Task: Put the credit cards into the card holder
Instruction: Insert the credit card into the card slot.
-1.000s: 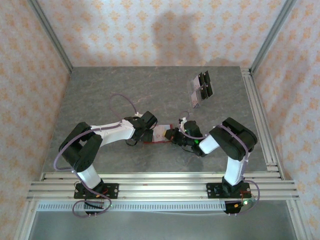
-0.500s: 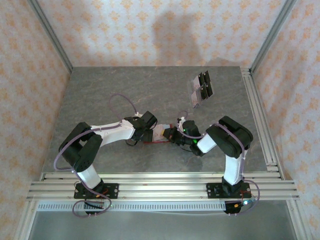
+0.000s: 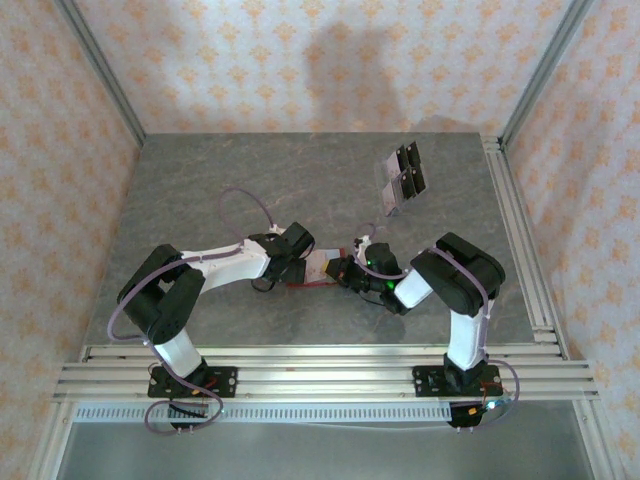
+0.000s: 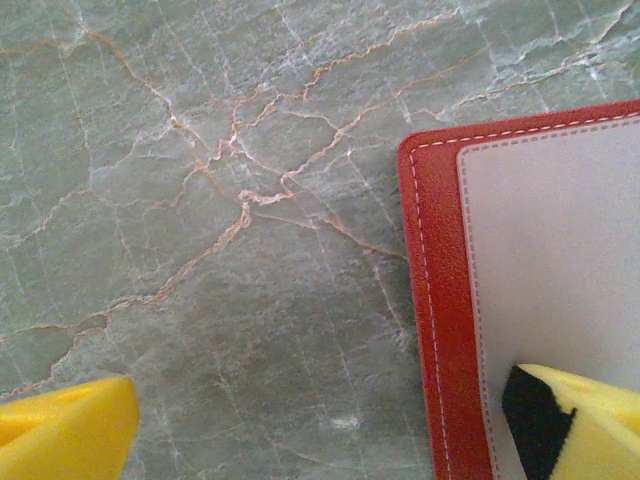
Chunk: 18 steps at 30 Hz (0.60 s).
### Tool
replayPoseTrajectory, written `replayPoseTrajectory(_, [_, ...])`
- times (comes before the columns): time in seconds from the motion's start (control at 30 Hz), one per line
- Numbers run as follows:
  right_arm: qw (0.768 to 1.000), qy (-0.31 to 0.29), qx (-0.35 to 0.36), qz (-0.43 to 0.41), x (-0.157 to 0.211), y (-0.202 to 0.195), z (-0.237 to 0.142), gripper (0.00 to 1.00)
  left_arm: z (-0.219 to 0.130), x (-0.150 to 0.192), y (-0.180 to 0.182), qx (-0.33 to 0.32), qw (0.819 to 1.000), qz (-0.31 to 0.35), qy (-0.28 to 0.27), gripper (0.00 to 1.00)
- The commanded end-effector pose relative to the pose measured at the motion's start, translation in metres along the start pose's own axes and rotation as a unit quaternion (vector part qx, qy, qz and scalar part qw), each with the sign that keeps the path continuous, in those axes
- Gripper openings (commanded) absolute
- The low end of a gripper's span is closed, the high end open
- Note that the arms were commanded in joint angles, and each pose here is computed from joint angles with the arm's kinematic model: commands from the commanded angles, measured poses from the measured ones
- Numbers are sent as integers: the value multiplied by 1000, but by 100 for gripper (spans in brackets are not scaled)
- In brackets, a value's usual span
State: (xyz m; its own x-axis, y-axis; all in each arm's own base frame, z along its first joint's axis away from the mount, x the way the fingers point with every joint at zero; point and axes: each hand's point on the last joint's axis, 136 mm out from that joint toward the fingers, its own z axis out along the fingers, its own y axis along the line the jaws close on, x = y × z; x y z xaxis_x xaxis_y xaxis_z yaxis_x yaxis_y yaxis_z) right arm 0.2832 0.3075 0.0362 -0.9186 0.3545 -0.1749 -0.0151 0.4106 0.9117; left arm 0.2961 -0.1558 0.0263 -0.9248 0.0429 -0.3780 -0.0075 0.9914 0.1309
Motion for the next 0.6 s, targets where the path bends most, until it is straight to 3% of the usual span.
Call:
replayPoseTrajectory(0.0, [1000,12,14,1,9,-6,0,14,-2,11,6,-9,1000,7,13,96])
replayPoseTrajectory(0.23, [999,9,37,-20,3,3,-5,36,-2,10,5,-8,1000,7,13,96])
replayPoseTrajectory(0.57, [992,12,112,-62,-5,3,-18,50,-5,7,4,-6,1000,6,10,96])
